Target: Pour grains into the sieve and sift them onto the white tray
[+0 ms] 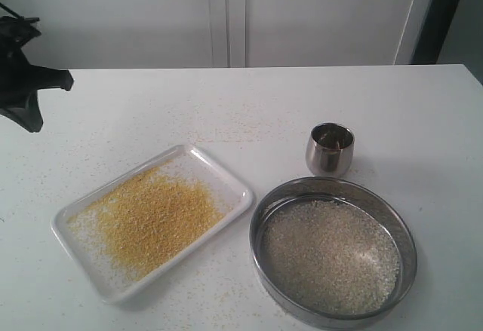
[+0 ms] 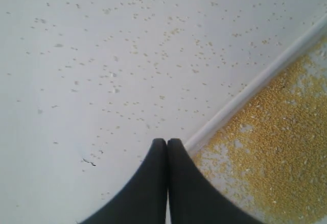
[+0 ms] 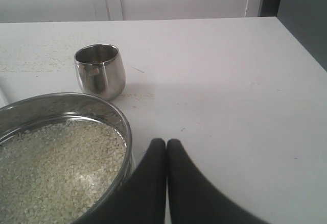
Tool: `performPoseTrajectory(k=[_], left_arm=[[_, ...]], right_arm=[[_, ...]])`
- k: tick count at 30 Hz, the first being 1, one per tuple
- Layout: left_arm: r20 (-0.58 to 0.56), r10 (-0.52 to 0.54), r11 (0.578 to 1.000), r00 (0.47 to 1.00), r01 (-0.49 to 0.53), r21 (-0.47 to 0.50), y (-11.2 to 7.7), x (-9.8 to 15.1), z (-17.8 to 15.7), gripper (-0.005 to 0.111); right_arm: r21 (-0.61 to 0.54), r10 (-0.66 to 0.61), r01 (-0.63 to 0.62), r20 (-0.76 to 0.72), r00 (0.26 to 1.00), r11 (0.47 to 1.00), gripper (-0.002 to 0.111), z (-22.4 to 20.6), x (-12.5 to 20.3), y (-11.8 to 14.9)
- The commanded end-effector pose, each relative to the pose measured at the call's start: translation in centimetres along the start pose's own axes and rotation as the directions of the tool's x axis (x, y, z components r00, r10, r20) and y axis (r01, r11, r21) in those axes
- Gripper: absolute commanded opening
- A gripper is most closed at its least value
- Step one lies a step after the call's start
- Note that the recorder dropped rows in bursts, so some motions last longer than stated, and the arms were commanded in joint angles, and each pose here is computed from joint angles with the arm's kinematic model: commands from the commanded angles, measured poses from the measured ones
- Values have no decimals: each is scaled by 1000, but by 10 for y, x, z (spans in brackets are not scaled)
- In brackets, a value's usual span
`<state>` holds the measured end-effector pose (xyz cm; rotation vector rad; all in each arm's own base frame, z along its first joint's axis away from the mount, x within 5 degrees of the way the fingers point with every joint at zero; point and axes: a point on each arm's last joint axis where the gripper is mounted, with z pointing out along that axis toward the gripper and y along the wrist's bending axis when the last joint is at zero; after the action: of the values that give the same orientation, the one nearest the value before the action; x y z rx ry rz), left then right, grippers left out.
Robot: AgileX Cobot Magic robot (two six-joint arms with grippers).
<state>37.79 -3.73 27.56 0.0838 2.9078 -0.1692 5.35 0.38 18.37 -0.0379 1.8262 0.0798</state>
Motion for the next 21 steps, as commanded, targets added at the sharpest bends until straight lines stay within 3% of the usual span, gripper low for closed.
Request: performPoseTrajectory(k=[1,8,13,21], left_arm=[[75,16,999,997,-20,49,9,15,-16,0],[179,24,984,984,-55,169,23,40,-34,0],[231,-5,990,973,-28,138,36,65,-48,0],[294,57,994,954,-81,70,31,107,-68,0]], right_arm=[[6,-1,1,7,1000,1000,0,0,1,0],[6,-1,1,7,1000,1000,0,0,1,0],[6,-1,1,7,1000,1000,0,0,1,0],[6,-1,1,7,1000,1000,0,0,1,0]])
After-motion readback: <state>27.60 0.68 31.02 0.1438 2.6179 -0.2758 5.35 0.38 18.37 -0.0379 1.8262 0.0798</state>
